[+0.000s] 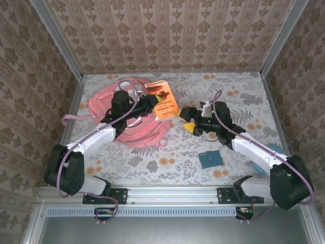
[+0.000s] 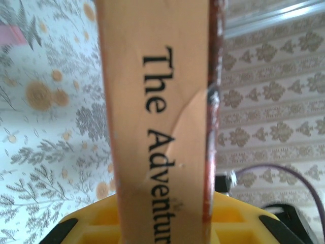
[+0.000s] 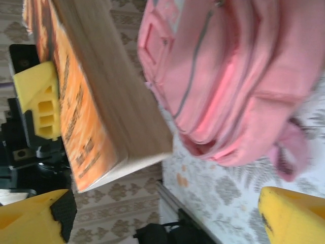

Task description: Pack books, pencil case, and school supplies into a backpack

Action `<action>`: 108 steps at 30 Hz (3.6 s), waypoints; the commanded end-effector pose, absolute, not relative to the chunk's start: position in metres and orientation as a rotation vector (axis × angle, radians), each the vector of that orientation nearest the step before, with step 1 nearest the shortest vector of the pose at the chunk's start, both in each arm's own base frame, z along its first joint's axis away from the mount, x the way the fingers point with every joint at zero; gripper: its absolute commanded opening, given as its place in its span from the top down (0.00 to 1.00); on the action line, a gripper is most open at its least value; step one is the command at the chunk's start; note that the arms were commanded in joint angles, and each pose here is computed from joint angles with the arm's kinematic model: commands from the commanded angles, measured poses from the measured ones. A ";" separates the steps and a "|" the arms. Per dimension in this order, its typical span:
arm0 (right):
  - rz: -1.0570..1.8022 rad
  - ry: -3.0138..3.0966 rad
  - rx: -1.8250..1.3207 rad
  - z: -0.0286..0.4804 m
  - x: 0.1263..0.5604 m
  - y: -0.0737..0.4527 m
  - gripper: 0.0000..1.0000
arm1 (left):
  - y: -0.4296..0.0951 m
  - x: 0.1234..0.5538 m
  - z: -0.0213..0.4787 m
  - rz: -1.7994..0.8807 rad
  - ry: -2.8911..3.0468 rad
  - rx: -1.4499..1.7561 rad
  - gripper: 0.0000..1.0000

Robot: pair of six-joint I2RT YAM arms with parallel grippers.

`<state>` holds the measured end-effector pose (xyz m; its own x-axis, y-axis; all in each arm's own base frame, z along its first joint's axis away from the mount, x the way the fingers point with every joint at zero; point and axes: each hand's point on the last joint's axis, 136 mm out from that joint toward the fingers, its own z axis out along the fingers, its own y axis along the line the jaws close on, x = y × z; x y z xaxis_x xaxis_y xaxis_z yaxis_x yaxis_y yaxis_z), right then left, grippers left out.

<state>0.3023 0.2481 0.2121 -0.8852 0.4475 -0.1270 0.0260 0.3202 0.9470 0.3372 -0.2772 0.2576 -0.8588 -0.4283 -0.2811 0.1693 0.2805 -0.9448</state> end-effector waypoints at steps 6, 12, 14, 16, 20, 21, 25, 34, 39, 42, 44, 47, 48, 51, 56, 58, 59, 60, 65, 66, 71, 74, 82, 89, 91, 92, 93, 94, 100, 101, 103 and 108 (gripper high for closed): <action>1.805 1.884 0.550 0.269 0.330 0.307 0.02 | -0.236 0.355 0.275 -1.546 1.928 -0.454 0.85; 1.869 1.815 0.580 0.275 0.344 0.329 0.02 | -0.232 0.354 0.277 -1.593 1.898 -0.536 0.85; 1.870 1.810 0.584 0.278 0.347 0.333 0.03 | -0.232 0.355 0.278 -1.605 1.891 -0.552 0.85; 1.869 1.810 0.613 0.275 0.352 0.335 0.04 | -0.232 0.356 0.279 -1.619 1.882 -0.567 0.85; 1.903 1.775 0.671 0.269 0.361 0.338 0.19 | -0.228 0.358 0.280 -1.638 1.867 -0.596 0.85; 1.914 1.768 0.681 0.268 0.363 0.340 0.21 | -0.227 0.358 0.278 -1.644 1.864 -0.613 0.85; 1.947 1.744 0.725 0.260 0.368 0.344 0.26 | -0.222 0.359 0.275 -1.643 1.846 -0.643 0.85; 1.917 1.739 0.776 0.249 0.372 0.343 0.47 | -0.215 0.360 0.261 -1.613 1.859 -0.688 0.82; 1.762 1.803 0.813 0.234 0.374 0.326 0.73 | -0.214 0.356 0.251 -1.583 1.910 -0.647 0.54; 1.597 1.886 0.776 0.226 0.371 0.311 0.81 | -0.211 0.348 0.236 -1.481 2.001 -0.556 0.31; 1.473 1.922 0.737 0.225 0.368 0.296 0.83 | -0.204 0.339 0.220 -1.365 2.088 -0.497 0.20; 1.297 1.973 0.680 0.226 0.363 0.271 0.84 | -0.190 0.323 0.200 -1.156 2.221 -0.373 0.13; 1.234 2.006 0.669 0.219 0.362 0.264 0.84 | -0.186 0.318 0.195 -1.094 2.253 -0.315 0.10; 1.102 2.029 0.631 0.229 0.352 0.235 0.84 | -0.179 0.302 0.189 -0.939 2.348 -0.095 0.05; 0.958 2.068 0.623 0.228 0.342 0.201 0.84 | -0.171 0.289 0.185 -0.731 2.450 0.118 0.00; 0.933 2.066 0.633 0.228 0.339 0.192 0.84 | -0.175 0.286 0.186 -0.697 2.456 0.207 0.00; 0.923 2.065 0.639 0.228 0.338 0.187 0.84 | -0.175 0.285 0.185 -0.661 2.469 0.234 0.00; 0.916 2.062 0.650 0.227 0.337 0.183 0.84 | -0.176 0.285 0.183 -0.630 2.477 0.270 0.00; 0.905 2.062 0.664 0.225 0.333 0.177 0.83 | -0.191 0.281 0.174 -0.538 2.502 0.460 0.00; 0.909 2.064 0.666 0.224 0.334 0.177 0.84 | -0.194 0.282 0.172 -0.527 2.506 0.488 0.00; 0.924 2.088 0.684 0.215 0.335 0.181 0.84 | -0.202 0.289 0.153 -0.336 2.550 0.629 0.05; 0.929 2.093 0.693 0.214 0.334 0.181 0.84 | -0.204 0.299 0.141 -0.212 2.584 0.696 0.15; 0.949 2.101 0.713 0.208 0.329 0.180 0.84 | -0.206 0.317 0.113 -0.071 2.659 0.795 0.23; 0.973 2.121 0.702 0.202 0.329 0.186 0.84 | -0.201 0.324 0.094 0.014 2.723 0.832 0.25; 0.972 2.127 0.703 0.200 0.330 0.187 0.84 | -0.199 0.327 0.090 0.046 2.736 0.842 0.27; 0.971 2.131 0.707 0.199 0.330 0.187 0.84 | -0.198 0.328 0.089 0.064 2.741 0.843 0.29; 0.969 2.129 0.706 0.199 0.331 0.187 0.84 | -0.196 0.330 0.088 0.079 2.743 0.841 0.31; 0.973 2.129 0.707 0.198 0.332 0.187 0.84 | -0.195 0.331 0.087 0.090 2.743 0.836 0.33; 0.980 2.130 0.707 0.198 0.333 0.189 0.84 | -0.188 0.334 0.085 0.159 2.746 0.835 0.42; 0.980 2.129 0.707 0.198 0.333 0.189 0.84 | -0.186 0.334 0.084 0.182 2.751 0.840 0.43; 0.981 2.131 0.709 0.198 0.333 0.189 0.84 | -0.182 0.334 0.081 0.221 2.759 0.849 0.43; 0.982 2.132 0.715 0.196 0.333 0.189 0.84 | -0.183 0.333 0.078 0.238 2.760 0.884 0.44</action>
<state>0.3262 0.1844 0.1824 -0.6360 0.6897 -0.3461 0.2345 0.6001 0.7648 0.3308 -0.1909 0.0783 -0.7990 0.5618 -0.2144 0.5353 0.8270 0.1719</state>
